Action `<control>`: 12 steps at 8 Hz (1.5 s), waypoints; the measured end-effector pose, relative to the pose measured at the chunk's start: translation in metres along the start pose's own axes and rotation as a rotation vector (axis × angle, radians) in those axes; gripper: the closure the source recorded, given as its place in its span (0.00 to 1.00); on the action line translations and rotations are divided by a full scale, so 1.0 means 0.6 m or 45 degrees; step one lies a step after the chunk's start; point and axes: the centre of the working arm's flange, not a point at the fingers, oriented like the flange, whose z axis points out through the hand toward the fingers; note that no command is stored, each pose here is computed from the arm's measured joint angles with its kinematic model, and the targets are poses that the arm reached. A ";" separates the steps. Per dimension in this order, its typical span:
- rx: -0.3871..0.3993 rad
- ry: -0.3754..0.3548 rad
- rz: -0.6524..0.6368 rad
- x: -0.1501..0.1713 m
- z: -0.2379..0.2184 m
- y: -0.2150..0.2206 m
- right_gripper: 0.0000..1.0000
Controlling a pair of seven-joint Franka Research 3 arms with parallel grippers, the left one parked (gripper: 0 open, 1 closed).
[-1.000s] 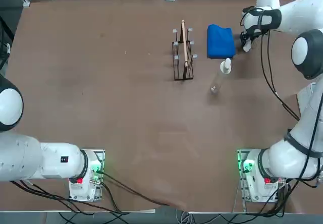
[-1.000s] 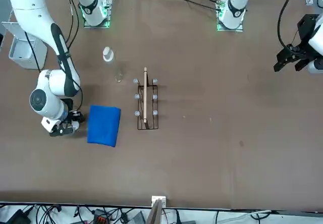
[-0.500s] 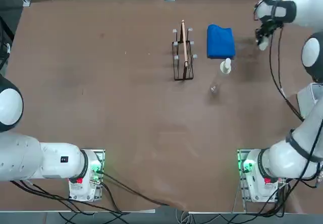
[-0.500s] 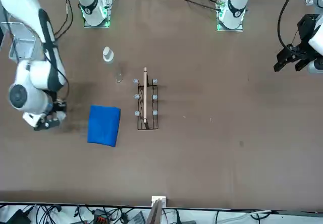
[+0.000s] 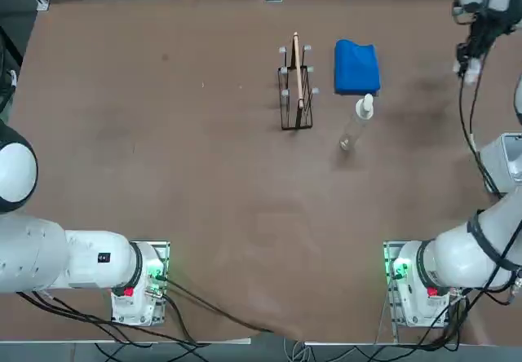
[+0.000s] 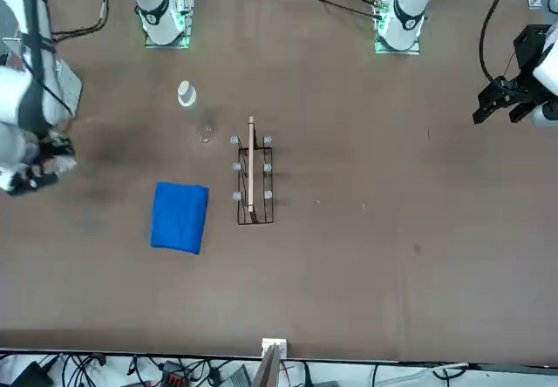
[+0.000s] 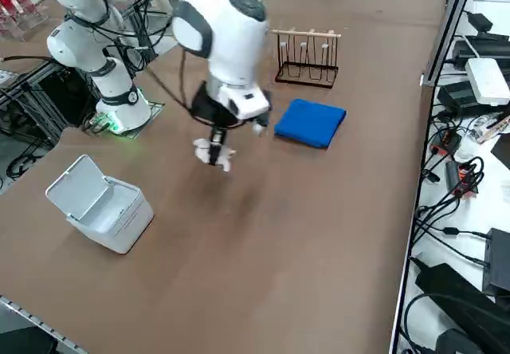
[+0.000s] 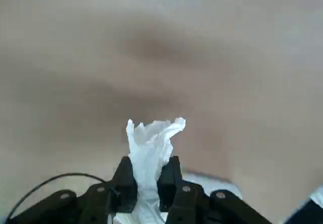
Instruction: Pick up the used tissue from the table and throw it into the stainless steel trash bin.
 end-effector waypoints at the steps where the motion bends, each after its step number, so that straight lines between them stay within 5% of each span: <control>1: -0.005 -0.041 0.003 -0.043 0.006 0.037 0.78; 4: 0.007 -0.174 0.052 -0.142 0.073 0.112 0.78; 9: 0.038 -0.352 0.071 -0.227 0.170 0.139 0.78; 12: 0.088 -0.378 0.114 -0.270 0.205 0.153 0.65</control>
